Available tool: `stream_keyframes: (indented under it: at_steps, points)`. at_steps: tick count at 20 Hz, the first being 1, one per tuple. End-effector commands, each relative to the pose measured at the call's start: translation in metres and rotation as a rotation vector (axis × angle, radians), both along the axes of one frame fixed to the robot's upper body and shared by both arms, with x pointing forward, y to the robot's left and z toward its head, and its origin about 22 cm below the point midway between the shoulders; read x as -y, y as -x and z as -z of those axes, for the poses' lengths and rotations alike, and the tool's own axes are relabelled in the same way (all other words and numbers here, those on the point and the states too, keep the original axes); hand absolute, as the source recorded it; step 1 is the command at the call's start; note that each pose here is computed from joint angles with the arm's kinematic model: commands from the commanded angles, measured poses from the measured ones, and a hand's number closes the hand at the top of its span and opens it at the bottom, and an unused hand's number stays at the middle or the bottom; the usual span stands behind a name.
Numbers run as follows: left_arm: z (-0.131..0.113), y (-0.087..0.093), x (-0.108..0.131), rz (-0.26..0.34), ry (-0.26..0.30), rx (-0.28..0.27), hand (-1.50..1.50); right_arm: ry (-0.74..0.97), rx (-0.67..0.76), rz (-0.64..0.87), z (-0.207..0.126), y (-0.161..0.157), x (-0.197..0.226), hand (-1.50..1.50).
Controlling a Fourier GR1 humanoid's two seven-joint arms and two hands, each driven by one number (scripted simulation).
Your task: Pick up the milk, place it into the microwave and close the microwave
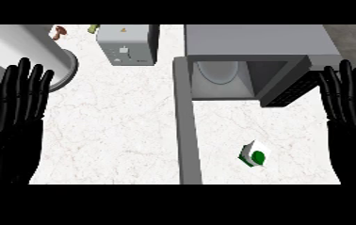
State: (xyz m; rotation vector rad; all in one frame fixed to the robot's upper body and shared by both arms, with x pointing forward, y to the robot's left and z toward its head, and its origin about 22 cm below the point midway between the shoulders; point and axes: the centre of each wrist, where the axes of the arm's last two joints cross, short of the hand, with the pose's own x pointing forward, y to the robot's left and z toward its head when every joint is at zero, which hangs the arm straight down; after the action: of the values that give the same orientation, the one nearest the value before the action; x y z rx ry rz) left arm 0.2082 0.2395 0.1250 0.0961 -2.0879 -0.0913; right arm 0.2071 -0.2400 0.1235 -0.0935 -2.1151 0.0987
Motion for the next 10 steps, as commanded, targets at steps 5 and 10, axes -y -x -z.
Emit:
stream_keyframes:
  at_steps: [5,10]
  points:
    - [-0.006,-0.016,-0.018,0.003,0.026,-0.007,-1.50,-0.030,0.042,0.190,0.001,0.024,-0.072,-1.50]
    - [0.002,0.025,-0.037,-0.028,0.108,-0.117,-1.50,-0.014,-0.070,0.212,0.012,0.043,-0.104,-1.50]
